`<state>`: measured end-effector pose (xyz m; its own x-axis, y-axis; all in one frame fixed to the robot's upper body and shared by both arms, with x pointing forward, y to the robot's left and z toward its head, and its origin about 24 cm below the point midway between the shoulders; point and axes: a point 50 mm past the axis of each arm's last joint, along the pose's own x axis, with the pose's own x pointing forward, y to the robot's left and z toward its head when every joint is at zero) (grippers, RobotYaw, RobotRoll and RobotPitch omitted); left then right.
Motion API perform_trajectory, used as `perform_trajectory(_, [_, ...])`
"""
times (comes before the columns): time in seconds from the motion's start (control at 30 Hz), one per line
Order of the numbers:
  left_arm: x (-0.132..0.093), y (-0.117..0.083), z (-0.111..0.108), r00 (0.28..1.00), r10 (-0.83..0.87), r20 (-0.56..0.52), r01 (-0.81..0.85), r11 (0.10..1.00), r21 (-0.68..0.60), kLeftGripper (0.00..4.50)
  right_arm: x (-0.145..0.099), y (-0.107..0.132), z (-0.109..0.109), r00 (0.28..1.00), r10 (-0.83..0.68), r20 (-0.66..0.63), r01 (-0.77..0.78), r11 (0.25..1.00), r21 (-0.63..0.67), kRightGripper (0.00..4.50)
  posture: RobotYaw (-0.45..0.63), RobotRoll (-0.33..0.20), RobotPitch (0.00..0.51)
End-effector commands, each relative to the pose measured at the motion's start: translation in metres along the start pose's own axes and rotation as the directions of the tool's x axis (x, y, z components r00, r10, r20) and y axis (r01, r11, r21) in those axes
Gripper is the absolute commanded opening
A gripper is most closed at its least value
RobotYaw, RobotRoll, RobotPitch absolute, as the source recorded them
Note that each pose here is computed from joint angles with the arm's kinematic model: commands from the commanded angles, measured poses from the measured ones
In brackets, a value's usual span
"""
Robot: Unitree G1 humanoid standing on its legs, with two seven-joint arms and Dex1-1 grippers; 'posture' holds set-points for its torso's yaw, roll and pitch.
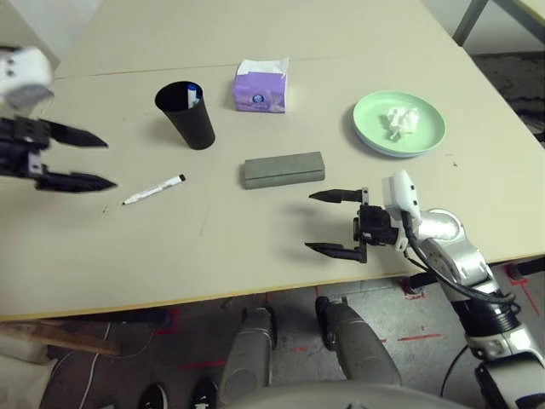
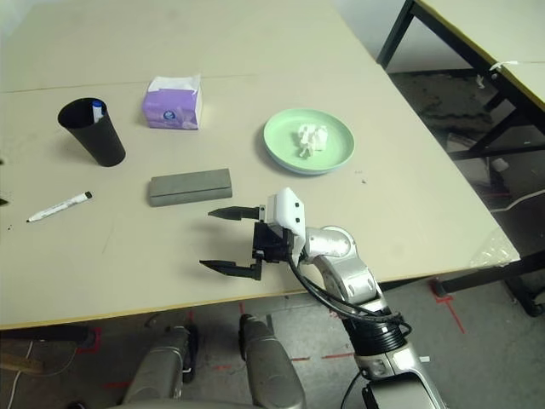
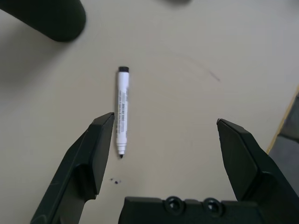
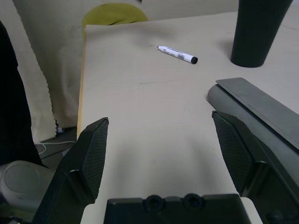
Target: Organize and tidy the items on the table.
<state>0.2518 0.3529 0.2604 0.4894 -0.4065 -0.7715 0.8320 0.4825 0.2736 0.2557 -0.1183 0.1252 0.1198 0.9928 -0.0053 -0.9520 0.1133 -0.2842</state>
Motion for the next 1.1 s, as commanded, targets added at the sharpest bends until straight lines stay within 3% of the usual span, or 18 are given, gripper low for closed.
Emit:
perform_trajectory(0.03, [0.004,0.003,-0.02,0.995,0.078,-0.064,-0.077,0.997,0.014,4.45,-0.002,0.004,-0.001,1.0,-0.005,-0.015,0.005,1.0,0.002,4.5,-0.13,0.0,0.231])
perform_trajectory(0.23, [0.02,0.008,-0.036,0.986,0.162,-0.047,-0.161,0.987,0.006,4.45,0.0,0.006,0.0,1.0,-0.003,-0.014,0.003,1.0,0.006,4.5,-0.13,0.0,0.227])
perform_trajectory(0.7, [0.063,0.013,-0.029,0.974,0.214,0.075,-0.214,0.977,-0.012,4.45,0.002,0.005,0.001,1.0,-0.003,-0.017,0.003,1.0,0.002,4.5,-0.15,0.0,0.217])
perform_trajectory(0.9, [0.066,0.021,-0.027,0.952,0.288,0.104,-0.286,0.958,-0.035,4.45,0.0,0.006,0.002,1.0,-0.01,-0.021,0.01,1.0,0.002,4.5,-0.15,0.0,0.211])
perform_trajectory(1.1, [0.071,0.017,-0.034,0.957,0.278,0.08,-0.275,0.96,-0.051,4.45,0.0,0.004,0.004,1.0,-0.014,-0.019,0.014,1.0,-0.003,4.5,-0.15,0.0,0.209])
